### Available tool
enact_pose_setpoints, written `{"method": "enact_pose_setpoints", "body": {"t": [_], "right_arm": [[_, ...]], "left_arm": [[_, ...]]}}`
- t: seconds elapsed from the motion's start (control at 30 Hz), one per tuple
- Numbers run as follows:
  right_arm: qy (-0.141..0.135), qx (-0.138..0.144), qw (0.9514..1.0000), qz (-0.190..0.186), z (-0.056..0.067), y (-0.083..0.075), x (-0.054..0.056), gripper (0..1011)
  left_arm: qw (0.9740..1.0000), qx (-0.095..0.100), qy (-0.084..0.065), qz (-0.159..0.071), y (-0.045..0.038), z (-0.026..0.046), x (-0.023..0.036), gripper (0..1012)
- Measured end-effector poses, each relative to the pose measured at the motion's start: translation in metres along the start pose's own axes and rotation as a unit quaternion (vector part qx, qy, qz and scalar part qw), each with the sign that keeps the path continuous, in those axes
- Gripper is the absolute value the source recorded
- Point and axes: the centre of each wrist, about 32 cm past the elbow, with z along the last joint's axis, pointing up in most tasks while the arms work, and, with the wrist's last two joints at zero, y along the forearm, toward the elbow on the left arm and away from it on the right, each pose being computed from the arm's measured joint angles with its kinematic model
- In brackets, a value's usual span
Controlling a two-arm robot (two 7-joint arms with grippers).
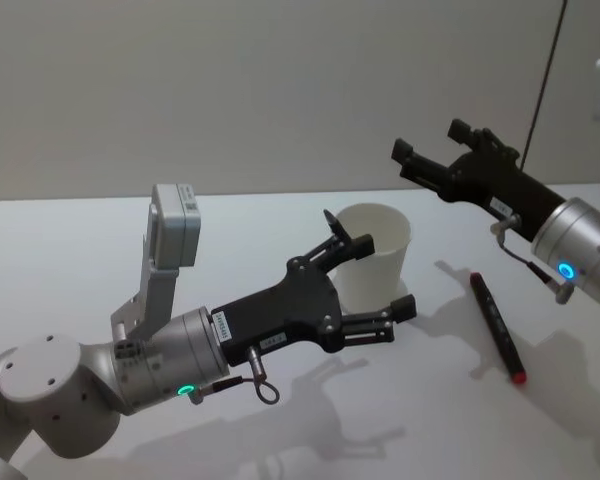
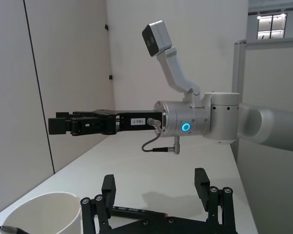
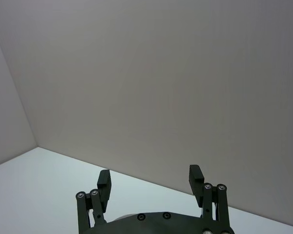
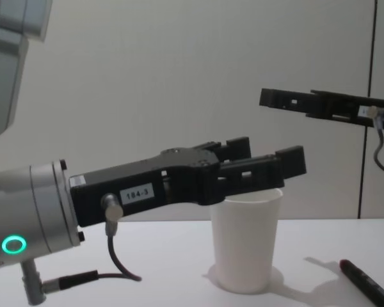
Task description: Place the pen into the pen holder.
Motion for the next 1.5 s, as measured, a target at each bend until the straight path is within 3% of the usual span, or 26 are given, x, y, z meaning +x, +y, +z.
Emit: {"method": "enact_pose_setpoints", "body": {"t": [0.27,0.47,0.77,1.13,1.3,1.4,1.5], "right_arm": [[-0.008,-0.001,0.9998,-0.017,-0.007,-0.007,-0.003,1001],[-0.022,-0.003,0.9988,-0.043,-0.017,-0.019,-0.007,1001],[-0.046,-0.005,0.9955,-0.083,-0.033,-0.038,-0.015,1001],[-0.075,-0.007,0.9889,-0.128,-0.048,-0.061,-0.025,1002],[-0.087,-0.008,0.9857,-0.144,-0.054,-0.07,-0.029,1001],[-0.09,-0.009,0.9846,-0.149,-0.056,-0.073,-0.03,1001],[-0.091,-0.009,0.9843,-0.151,-0.056,-0.074,-0.031,1001]], "left_arm": [[0.9995,0.009,-0.009,0.028,-0.002,-0.0004,-0.001,1001],[0.9974,0.021,-0.023,0.066,-0.0051,-0.0008,-0.0026,1001],[0.9908,0.036,-0.045,0.122,-0.0096,-0.0013,-0.0051,1001],[0.9781,0.05,-0.074,0.188,-0.0149,-0.0016,-0.008,1001],[0.9695,0.056,-0.089,0.221,-0.0177,-0.0018,-0.0096,1001],[0.9629,0.059,-0.1,0.244,-0.0194,-0.0018,-0.0105,1001],[0.9584,0.061,-0.107,0.257,-0.0205,-0.002,-0.0112,1001]]}}
